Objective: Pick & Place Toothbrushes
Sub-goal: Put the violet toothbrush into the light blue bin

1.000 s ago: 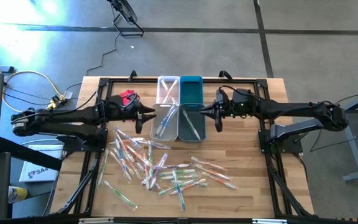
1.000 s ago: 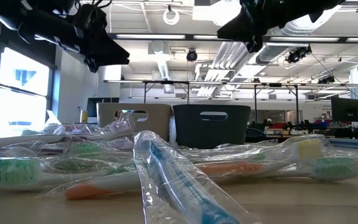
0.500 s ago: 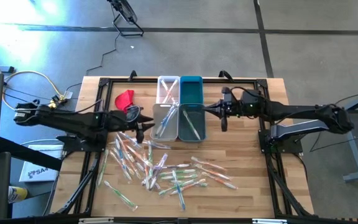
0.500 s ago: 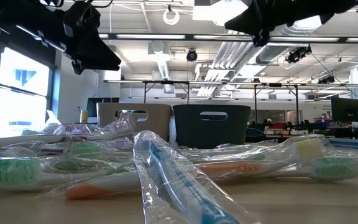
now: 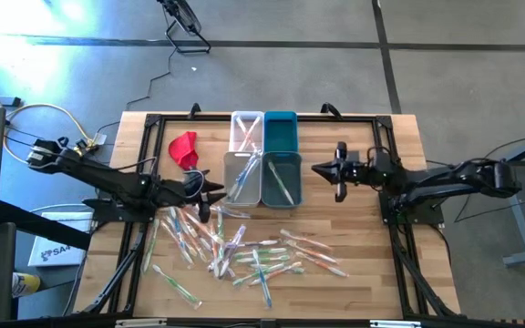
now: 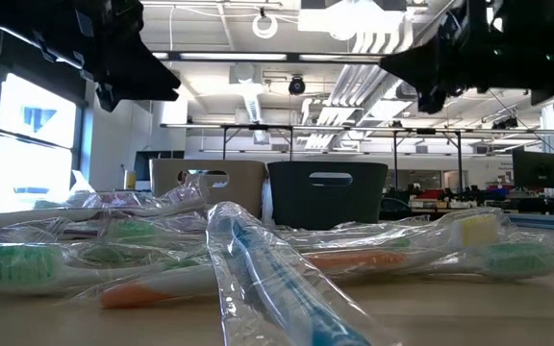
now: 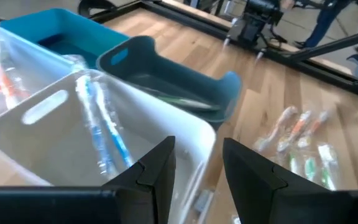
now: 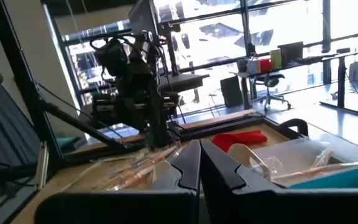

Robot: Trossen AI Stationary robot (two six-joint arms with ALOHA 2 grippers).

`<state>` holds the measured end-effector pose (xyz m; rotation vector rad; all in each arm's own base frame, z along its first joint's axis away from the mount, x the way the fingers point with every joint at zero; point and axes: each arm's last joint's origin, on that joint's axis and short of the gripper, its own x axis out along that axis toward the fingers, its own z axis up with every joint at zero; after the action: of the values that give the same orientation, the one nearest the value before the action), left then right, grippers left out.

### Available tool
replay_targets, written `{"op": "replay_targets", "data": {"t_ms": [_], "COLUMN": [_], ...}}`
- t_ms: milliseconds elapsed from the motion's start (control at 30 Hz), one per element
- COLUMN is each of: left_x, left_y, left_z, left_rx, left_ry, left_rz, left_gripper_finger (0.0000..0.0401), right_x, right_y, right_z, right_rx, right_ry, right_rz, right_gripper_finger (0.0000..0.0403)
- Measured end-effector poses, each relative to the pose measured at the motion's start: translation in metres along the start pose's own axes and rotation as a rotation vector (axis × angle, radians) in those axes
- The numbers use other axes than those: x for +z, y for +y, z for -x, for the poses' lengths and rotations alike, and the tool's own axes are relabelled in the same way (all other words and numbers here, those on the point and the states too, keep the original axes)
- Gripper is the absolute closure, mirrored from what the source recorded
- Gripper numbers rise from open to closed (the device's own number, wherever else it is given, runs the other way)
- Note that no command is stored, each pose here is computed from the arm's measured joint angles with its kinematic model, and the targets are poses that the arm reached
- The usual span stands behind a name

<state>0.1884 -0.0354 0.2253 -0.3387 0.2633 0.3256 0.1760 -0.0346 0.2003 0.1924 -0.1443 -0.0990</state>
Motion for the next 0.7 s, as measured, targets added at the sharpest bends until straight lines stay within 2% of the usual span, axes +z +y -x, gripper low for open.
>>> {"op": "replay_targets", "data": {"t_ms": [200,333,500,700], "left_x": [0.000,0.009,0.018,0.015], "left_y": [-0.014,-0.029,-0.048,-0.063], "left_z": [-0.015,-0.031,-0.051,-0.070], "left_rx": [0.001,0.048,0.143,0.240], "left_ry": [0.030,0.106,0.272,0.527], "left_rz": [0.015,-0.012,-0.020,0.054], "left_gripper_finger": [0.0269,0.0269,0.0269,0.0269], "right_x": [-0.021,-0.020,-0.017,-0.017], "right_y": [-0.004,-0.004,-0.003,-0.003], "right_z": [0.021,0.024,0.025,0.025], "right_rx": [-0.040,-0.060,-0.048,-0.051], "right_ry": [-0.028,-0.061,-0.098,-0.090], "right_rz": [-0.022,-0.007,0.015,0.031], "right_gripper_finger": [0.0401,0.0401,0.0401,0.0401]}}
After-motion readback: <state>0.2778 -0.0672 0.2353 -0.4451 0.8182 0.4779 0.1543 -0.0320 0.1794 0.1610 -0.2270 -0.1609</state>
